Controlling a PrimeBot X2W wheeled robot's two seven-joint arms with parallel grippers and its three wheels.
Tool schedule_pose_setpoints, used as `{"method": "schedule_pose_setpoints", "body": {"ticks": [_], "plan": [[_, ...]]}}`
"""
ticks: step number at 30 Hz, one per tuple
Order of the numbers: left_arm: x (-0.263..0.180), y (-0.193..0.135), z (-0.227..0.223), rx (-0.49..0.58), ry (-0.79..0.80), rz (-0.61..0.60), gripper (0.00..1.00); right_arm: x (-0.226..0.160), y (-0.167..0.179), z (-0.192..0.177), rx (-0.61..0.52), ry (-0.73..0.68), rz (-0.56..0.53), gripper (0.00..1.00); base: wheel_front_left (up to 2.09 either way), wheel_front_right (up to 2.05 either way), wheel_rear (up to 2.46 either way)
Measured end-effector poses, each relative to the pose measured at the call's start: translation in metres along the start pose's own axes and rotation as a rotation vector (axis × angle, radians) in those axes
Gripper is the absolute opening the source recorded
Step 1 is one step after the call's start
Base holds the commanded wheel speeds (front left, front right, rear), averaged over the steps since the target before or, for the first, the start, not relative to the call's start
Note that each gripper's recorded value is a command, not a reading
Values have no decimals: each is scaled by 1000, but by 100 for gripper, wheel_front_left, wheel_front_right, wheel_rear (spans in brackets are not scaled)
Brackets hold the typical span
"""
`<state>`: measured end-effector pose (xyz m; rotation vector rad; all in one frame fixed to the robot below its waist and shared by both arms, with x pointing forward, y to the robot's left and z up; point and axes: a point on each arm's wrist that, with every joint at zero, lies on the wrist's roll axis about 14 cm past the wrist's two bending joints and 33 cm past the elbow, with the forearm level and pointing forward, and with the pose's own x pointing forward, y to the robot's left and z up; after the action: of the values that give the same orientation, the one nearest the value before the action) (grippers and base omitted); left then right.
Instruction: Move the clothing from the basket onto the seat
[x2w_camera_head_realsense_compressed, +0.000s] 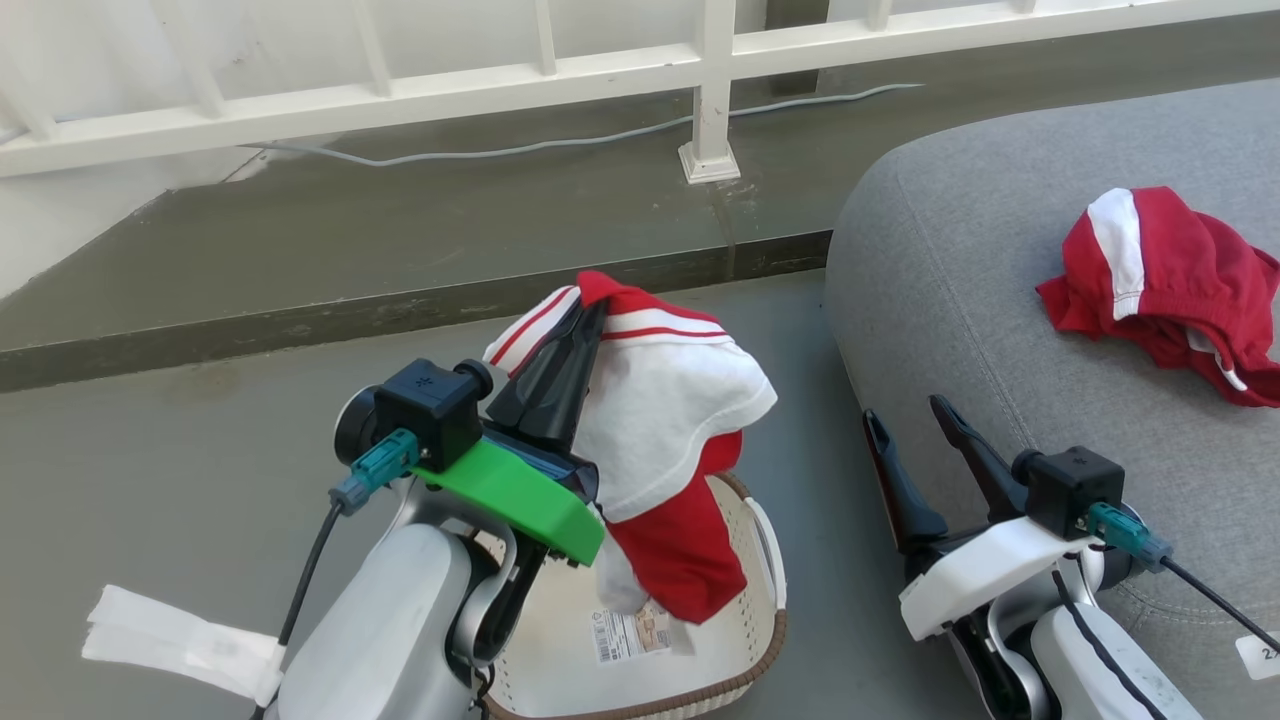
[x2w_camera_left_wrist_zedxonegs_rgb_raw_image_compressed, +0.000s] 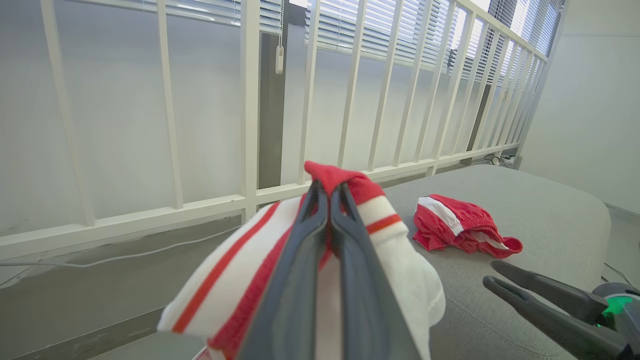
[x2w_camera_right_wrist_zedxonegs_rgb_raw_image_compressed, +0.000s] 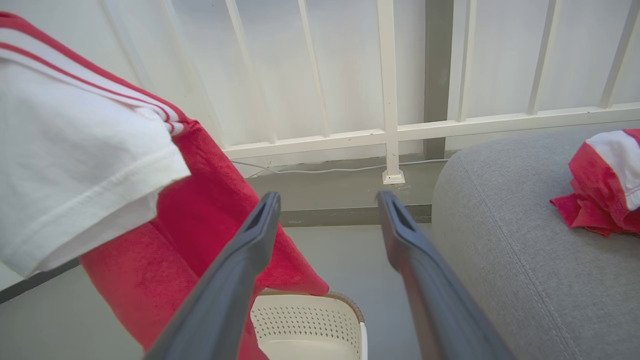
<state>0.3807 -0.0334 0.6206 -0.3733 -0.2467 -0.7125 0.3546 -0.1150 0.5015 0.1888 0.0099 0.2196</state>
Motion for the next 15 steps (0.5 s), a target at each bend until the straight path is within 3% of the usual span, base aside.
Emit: {"method": "schedule_pose_setpoints", "body": {"ticks": [15], "plan": [[-7,-2,4,2,10,11,0,4,24,32,41,-97,64,100,0,0,0]]}}
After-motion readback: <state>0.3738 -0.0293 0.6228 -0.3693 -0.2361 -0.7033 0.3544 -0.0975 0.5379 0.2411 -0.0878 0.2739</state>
